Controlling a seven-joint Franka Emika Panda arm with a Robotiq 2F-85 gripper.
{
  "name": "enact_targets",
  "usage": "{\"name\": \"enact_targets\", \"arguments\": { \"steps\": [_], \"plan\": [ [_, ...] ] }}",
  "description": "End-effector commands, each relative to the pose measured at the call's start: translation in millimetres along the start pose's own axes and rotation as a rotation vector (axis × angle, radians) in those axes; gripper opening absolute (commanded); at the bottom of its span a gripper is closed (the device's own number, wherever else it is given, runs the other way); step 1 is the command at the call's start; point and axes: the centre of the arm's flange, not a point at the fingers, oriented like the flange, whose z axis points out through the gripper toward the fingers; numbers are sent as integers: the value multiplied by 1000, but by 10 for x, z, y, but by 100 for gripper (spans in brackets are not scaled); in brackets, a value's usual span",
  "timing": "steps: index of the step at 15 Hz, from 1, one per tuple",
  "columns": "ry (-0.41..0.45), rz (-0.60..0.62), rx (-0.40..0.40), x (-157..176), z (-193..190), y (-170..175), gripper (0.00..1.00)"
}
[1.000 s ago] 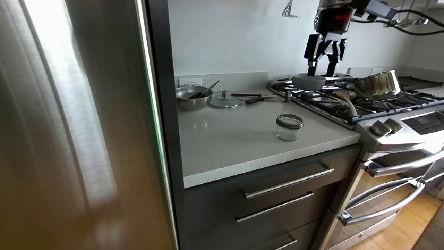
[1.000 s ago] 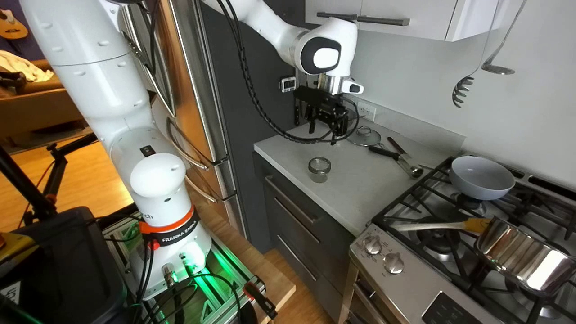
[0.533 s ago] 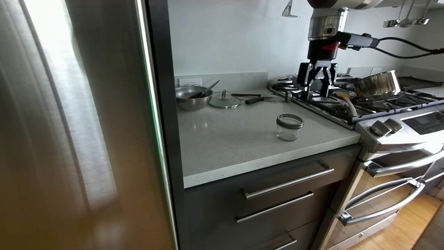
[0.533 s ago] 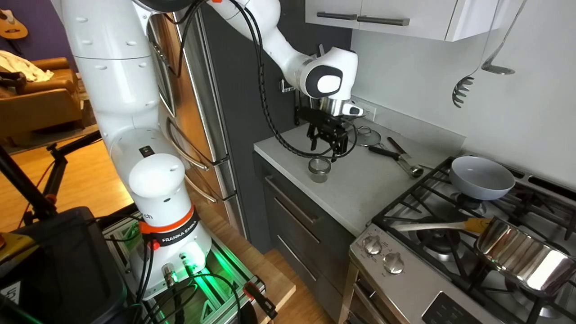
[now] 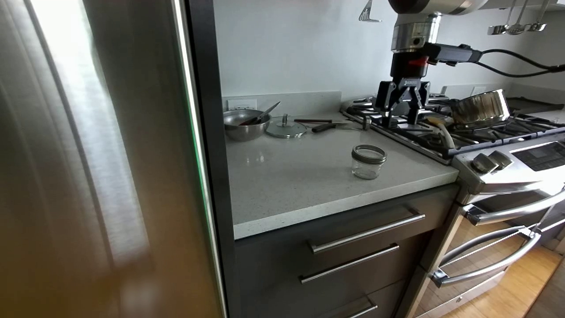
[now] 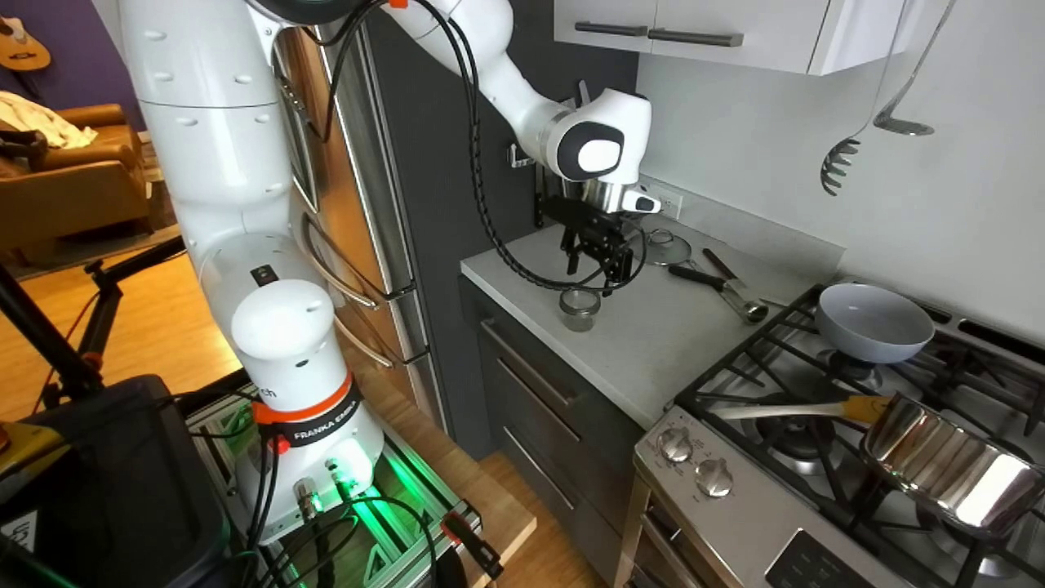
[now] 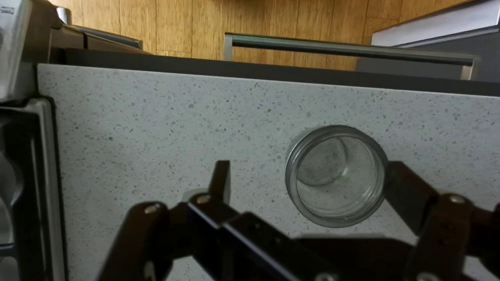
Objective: Remove the lid from the glass container and put it on the counter
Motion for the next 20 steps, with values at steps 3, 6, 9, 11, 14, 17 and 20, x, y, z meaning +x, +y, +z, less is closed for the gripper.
{"name": "enact_targets", "arguments": {
  "steps": [3,6,9,11,14,17,20],
  "plan": [
    [9,51,-7,52,269,64,100],
    [-2,53,-10,90,395,51,100],
    [-22,58,-8,125,501,43,100],
    [-26,57,-3,136,548,33,100],
    [-24,68,2,161,601,26,100],
    [-19,72,8,193,628,16,83],
    [-9,78,8,225,627,14,59]
  ]
}}
